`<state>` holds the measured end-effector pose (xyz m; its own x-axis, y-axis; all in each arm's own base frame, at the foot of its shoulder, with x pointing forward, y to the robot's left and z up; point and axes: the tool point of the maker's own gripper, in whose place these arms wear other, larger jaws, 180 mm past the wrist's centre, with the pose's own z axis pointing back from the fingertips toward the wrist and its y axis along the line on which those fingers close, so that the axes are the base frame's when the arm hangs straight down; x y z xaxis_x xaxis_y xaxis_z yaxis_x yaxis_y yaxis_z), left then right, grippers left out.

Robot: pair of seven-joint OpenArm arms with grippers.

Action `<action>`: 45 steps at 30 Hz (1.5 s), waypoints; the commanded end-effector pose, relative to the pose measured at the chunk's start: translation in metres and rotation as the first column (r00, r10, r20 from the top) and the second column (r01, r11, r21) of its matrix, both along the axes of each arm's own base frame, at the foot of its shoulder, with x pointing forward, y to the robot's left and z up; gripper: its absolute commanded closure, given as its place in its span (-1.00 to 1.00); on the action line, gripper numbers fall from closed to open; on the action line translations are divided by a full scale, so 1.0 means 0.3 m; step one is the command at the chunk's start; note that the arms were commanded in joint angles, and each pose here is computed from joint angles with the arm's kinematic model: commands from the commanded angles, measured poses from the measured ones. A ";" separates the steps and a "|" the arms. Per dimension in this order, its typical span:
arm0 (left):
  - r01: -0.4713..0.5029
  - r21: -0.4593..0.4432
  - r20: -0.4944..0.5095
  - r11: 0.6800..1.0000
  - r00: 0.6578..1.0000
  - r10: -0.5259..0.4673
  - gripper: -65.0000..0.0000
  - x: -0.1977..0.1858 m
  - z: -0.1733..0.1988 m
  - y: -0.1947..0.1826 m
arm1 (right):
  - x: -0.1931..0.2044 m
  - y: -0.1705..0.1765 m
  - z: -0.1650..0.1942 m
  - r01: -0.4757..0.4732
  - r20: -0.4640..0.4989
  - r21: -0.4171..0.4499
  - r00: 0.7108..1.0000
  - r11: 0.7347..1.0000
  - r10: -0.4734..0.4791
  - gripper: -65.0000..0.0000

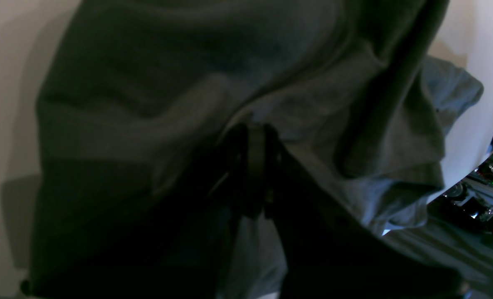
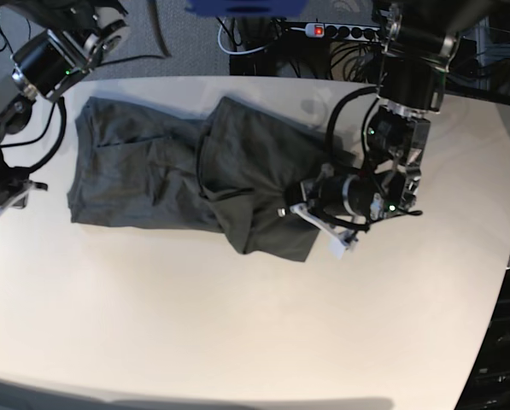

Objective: Fold the T-shirt properly
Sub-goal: 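Release the shirt end from the right gripper and lift it away, then move the right gripper over the shirt toward the left gripper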

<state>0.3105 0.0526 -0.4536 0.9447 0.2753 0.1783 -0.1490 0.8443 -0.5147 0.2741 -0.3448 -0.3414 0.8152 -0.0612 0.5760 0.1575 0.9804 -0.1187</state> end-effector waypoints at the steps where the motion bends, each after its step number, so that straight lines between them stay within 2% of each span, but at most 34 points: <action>1: 0.010 0.174 -0.123 0.985 0.992 0.012 0.93 -0.103 -0.101 0.121 | 0.009 -0.028 0.048 0.015 0.035 -0.003 0.999 1.000 -0.015 0.26; 5: 0.010 0.173 -0.124 0.985 0.992 0.012 0.93 -0.105 -0.102 0.118 | -0.030 -0.044 0.048 0.086 0.033 0.098 0.995 0.991 -0.090 0.26; 8: 0.010 0.173 -0.126 0.985 0.992 0.012 0.93 -0.108 -0.104 0.118 | -0.027 -0.040 0.036 0.092 0.068 0.164 0.992 0.982 -0.105 0.25; 12: 0.008 0.174 -0.126 0.985 0.992 0.014 0.93 -0.109 -0.105 0.122 | -0.024 -0.009 -0.057 0.101 0.059 0.317 0.990 0.943 -0.126 0.25; 15: 0.008 0.174 -0.126 0.985 0.992 0.014 0.93 -0.109 -0.105 0.122 | -0.032 0.018 -0.130 0.105 0.012 0.388 0.993 0.916 -0.119 0.25; 27: 0.008 0.174 -0.127 0.985 0.992 0.014 0.93 -0.111 -0.106 0.122 | -0.045 0.050 -0.168 0.103 -0.016 0.413 0.994 0.905 -0.106 0.22; 33: 0.008 0.173 -0.126 0.985 0.992 0.014 0.93 -0.110 -0.106 0.120 | -0.065 0.108 -0.210 0.103 -0.039 0.445 0.995 0.890 -0.096 -0.12; 38: 0.008 0.172 -0.124 0.985 0.992 0.014 0.93 -0.108 -0.105 0.117 | -0.054 0.166 -0.220 0.080 -0.011 0.496 0.996 0.865 -0.086 -0.12; 45: 0.008 0.172 -0.124 0.985 0.992 0.014 0.93 -0.108 -0.105 0.117 | -0.045 0.170 -0.215 0.075 -0.002 0.501 0.996 0.862 -0.086 -0.12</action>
